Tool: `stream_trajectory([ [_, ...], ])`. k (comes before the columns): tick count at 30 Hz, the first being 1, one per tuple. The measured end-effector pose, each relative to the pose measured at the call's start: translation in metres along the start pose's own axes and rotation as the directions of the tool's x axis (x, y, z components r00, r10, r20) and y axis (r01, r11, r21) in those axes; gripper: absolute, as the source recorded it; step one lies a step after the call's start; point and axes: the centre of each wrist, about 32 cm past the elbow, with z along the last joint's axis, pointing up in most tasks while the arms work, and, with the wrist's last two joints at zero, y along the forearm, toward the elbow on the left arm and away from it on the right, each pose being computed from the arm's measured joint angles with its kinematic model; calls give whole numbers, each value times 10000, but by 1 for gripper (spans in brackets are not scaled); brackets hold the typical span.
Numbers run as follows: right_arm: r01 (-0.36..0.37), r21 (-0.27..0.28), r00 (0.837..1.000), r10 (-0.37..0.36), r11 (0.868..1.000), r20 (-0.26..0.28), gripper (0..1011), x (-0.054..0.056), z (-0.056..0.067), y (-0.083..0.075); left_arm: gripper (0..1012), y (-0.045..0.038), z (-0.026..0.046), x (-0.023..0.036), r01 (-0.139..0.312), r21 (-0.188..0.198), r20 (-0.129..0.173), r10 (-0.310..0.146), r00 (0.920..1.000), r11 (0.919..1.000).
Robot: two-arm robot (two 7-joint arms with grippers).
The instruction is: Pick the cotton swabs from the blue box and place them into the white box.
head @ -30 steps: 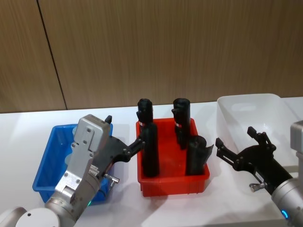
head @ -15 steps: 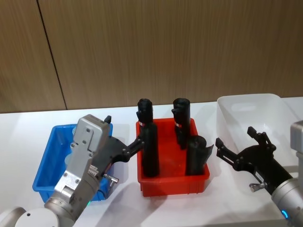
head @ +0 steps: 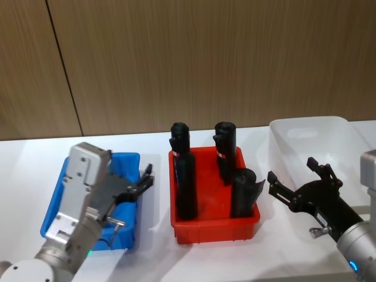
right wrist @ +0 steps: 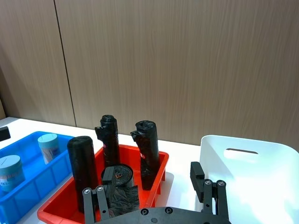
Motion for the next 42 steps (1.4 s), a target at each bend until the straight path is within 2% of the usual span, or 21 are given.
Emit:
stream_trajectory([
  [9,0,0,10000,0,10000,1,1001,0,0,0,1004,59,-45,158,-670,537,-362,690,9970,9963],
  [11,0,0,10000,0,10000,0,1002,0,0,0,1004,75,-55,208,-848,772,-482,886,9949,9934],
  [12,0,-1,10000,0,10000,0,1002,0,0,0,1004,75,-55,208,-848,772,-482,886,9949,9934],
  [20,1,1,10000,-1,10000,0,1002,0,0,0,1004,102,-84,329,-1197,1424,-705,1307,9889,9825],
  [25,0,0,10000,0,10000,0,1002,0,0,0,1004,102,-105,375,-1371,1803,-820,1538,9847,9740],
  [27,0,0,10000,0,10000,0,1002,0,0,0,1004,94,-122,402,-1468,2052,-904,1681,9816,9676],
  [28,0,0,10000,0,10000,1,1001,0,0,0,1004,94,-122,402,-1468,2052,-904,1681,9816,9676],
  [34,0,1,10000,0,10000,0,1002,0,0,0,1004,58,-166,449,-1604,2469,-1083,1917,9755,9557],
  [38,0,0,10000,0,10000,0,1001,0,0,0,1004,23,-226,480,-1645,2736,-1242,2044,9710,9477],
  [42,0,-1,10000,0,10000,0,1002,0,0,0,1004,-18,-280,505,-1567,2903,-1380,2033,9693,9440],
])
